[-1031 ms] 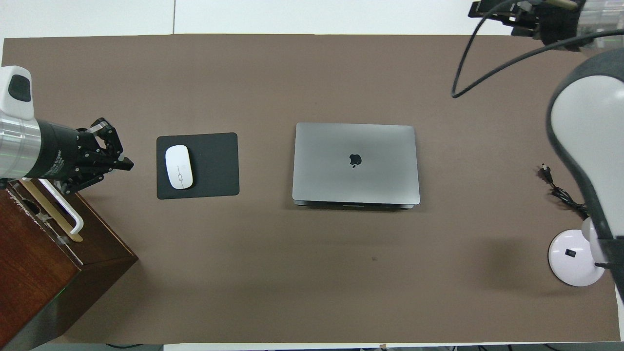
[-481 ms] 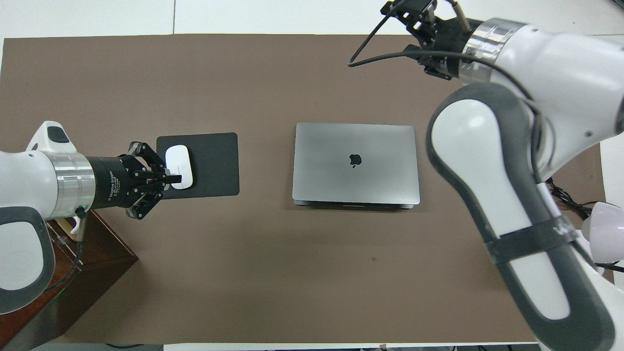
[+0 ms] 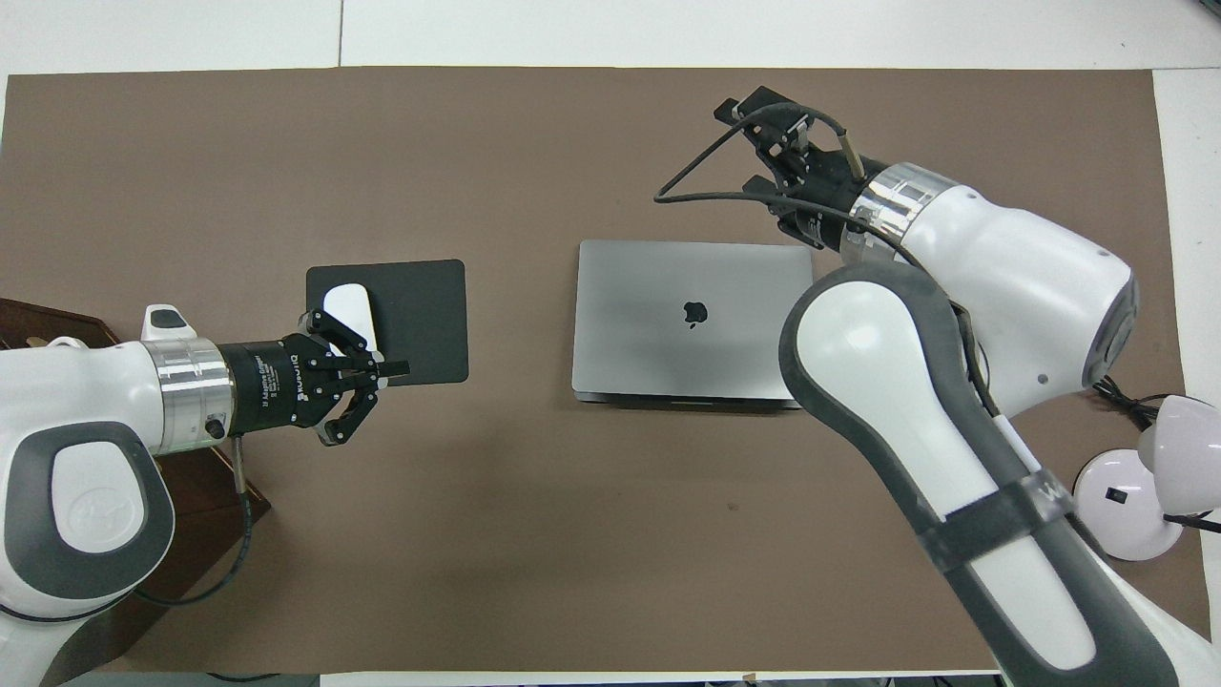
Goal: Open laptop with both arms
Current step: 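Move the left gripper toward the laptop while the right gripper approaches its lid, then press the left gripper on the laptop base while the right gripper reaches the lid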
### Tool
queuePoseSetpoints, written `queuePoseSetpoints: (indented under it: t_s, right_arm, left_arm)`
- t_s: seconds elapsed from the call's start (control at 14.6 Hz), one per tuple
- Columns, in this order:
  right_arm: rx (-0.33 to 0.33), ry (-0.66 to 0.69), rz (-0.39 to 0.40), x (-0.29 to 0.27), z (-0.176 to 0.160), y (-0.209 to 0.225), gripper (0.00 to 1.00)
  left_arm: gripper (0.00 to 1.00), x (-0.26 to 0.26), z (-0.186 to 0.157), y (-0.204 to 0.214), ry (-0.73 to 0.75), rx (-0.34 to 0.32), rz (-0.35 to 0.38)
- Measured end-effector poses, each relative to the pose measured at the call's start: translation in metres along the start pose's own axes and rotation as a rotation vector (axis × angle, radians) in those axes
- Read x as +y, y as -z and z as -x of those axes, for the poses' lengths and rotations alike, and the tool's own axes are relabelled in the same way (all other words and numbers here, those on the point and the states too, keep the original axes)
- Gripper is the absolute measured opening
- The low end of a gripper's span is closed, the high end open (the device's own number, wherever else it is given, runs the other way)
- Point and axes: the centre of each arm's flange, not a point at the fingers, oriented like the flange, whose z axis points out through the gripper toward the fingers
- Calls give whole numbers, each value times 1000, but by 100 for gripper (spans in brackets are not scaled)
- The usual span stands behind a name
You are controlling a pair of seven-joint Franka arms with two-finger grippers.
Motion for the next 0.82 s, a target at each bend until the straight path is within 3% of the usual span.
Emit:
queuePoseSetpoints:
  t_s: [0.34,0.55,0.82]
  right_arm:
    - [-33,-37,55,56,28,21,100]
    - [-79,-77,69,79,56,28,100]
    - [-58,-136,56,91,107,29,100]
  left_arm:
    - [1,-24,-3,-70,164,-49,14]
    - [1,-38,-6,-93,289,-97,66]
    - [1,-63,-10,-116,421,-108,136]
